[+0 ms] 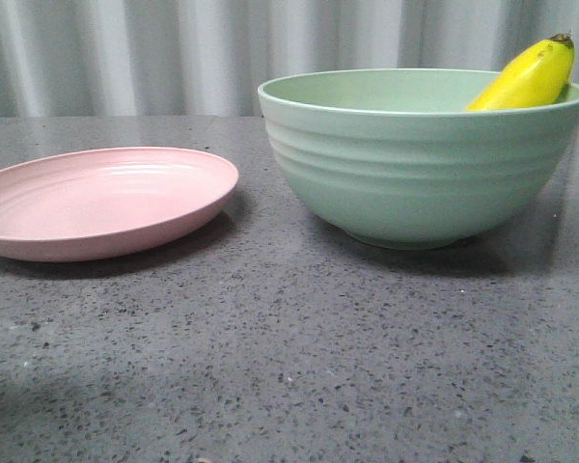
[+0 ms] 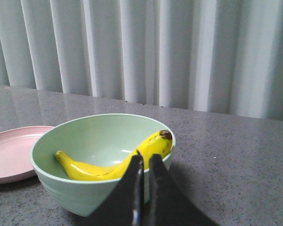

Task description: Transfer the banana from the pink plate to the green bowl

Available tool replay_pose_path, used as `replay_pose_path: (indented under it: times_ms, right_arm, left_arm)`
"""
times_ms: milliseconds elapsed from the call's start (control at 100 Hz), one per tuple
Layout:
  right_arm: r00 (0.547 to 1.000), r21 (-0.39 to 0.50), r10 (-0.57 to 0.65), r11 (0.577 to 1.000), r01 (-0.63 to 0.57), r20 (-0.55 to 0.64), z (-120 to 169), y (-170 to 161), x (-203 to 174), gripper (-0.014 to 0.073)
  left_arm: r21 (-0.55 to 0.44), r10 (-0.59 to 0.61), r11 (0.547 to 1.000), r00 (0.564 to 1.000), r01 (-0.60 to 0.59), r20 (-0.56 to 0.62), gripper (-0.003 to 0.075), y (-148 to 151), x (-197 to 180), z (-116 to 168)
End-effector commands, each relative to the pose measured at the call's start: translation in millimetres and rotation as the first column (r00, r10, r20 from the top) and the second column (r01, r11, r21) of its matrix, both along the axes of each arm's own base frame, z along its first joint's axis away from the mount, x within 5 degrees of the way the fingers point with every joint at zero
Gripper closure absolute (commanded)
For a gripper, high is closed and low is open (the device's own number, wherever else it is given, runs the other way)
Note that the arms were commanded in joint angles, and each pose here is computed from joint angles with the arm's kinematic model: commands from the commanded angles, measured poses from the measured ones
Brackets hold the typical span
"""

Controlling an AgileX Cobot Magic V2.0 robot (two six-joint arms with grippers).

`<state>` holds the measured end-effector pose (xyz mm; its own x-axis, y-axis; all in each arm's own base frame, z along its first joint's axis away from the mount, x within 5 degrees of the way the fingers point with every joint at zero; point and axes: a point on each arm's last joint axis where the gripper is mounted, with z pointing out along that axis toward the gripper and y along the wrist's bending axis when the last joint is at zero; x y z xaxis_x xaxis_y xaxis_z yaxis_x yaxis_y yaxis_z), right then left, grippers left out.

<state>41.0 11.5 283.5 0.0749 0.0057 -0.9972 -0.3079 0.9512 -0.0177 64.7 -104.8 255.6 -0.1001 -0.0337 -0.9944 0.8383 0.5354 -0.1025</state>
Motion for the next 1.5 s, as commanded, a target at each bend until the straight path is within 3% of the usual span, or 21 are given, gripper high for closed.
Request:
replay_pose_path:
  times_ms: [0,500,760,970,1150,1490]
  right_arm:
    - [0.997,-0.004,-0.002,1.0,0.003,0.08,8,0,-1,0.066]
    - [0.999,-0.018,-0.005,1.0,0.006,0.037,-1,1,2,0.066]
    - [0.999,-0.019,-0.006,1.0,0.006,0.036,-1,1,2,0.066]
    - [0.999,-0.019,-0.006,1.0,0.006,0.036,-1,1,2,0.066]
    - [0.999,-0.019,-0.006,1.0,0.006,0.036,-1,1,2,0.066]
    - [0.999,-0.019,-0.006,1.0,0.006,0.036,-1,1,2,0.066]
  left_arm:
    - [-0.101,0.013,0.995,0.998,-0.007,0.055,0.0741,2,-1,10]
    - [-0.036,0.01,0.999,1.0,-0.01,0.019,0.0741,5,-2,-14]
    - [-0.242,0.16,0.962,0.978,-0.124,0.137,0.0741,29,-1,-16]
    - [-0.228,0.34,0.926,0.927,-0.301,0.155,0.0741,47,7,-23]
    - [-0.228,0.497,0.859,0.854,-0.458,0.155,0.0741,65,9,-23]
    - [-0.016,0.68,0.734,0.733,-0.679,0.028,0.0741,89,-4,-50]
